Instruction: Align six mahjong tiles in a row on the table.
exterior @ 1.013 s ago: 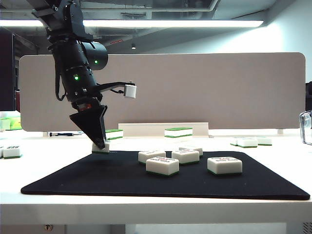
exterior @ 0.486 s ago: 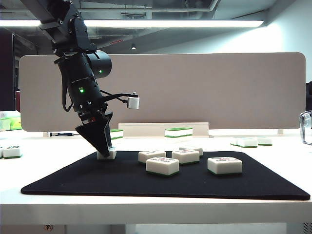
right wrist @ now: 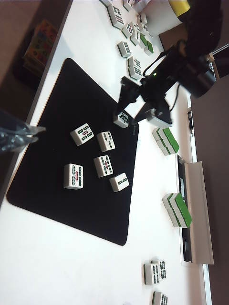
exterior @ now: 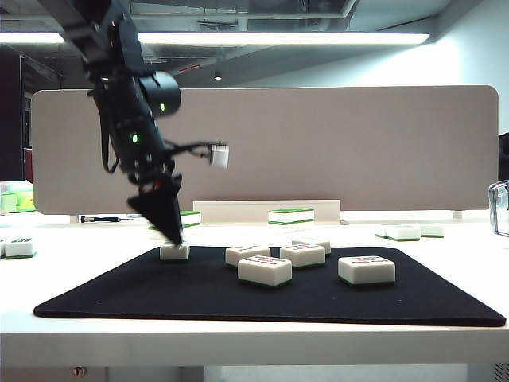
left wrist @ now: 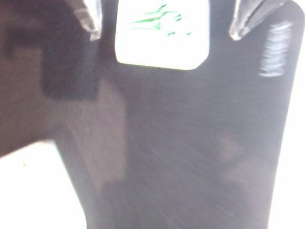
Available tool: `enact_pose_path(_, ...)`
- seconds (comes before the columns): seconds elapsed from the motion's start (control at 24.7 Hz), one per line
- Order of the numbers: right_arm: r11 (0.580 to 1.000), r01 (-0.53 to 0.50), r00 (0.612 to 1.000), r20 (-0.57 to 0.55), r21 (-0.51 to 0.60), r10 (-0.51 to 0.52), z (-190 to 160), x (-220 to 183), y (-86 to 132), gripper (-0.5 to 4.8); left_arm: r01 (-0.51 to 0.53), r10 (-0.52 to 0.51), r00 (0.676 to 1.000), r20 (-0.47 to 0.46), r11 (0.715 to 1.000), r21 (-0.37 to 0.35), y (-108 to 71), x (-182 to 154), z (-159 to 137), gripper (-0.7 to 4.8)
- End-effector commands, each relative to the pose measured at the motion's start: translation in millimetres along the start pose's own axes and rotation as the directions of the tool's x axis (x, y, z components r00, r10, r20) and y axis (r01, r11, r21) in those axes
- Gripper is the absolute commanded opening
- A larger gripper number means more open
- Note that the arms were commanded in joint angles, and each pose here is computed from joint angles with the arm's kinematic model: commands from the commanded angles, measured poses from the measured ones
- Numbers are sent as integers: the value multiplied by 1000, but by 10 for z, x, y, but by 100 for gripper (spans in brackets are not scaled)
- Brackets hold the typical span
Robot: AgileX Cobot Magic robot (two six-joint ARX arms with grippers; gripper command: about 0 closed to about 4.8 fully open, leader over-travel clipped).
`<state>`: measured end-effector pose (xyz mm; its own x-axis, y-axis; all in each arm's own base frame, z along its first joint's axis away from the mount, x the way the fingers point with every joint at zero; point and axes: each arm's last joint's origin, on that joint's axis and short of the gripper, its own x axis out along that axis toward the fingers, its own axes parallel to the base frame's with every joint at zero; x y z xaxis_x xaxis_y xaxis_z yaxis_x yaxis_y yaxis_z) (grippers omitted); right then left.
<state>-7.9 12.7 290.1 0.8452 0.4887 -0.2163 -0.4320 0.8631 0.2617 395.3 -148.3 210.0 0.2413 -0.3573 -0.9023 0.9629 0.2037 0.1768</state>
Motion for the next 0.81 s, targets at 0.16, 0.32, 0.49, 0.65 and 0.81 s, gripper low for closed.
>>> enact_pose_path(0.16,1000,-6,1000,24,-16,6,4,-26,14,-1,104,60,941,334,885,-454,28,-250,358,341)
enact_pose_path(0.32,1000,-3,1000,25,-16,3,4,-26,13,-1,10,131,935,329,919,-394,-201,-113,796,342)
enact_pose_path(0.49,1000,-3,1000,25,-16,3,4,-26,13,-1,-106,227,914,337,933,-343,-388,44,1133,399)
enact_pose_path(0.65,1000,-3,1000,25,-16,3,4,-26,13,-1,-127,250,920,303,920,-372,-467,246,1212,479)
enact_pose_path(0.81,1000,-3,1000,25,-16,3,3,-27,14,-1,-101,234,927,292,908,-406,-479,421,1206,479)
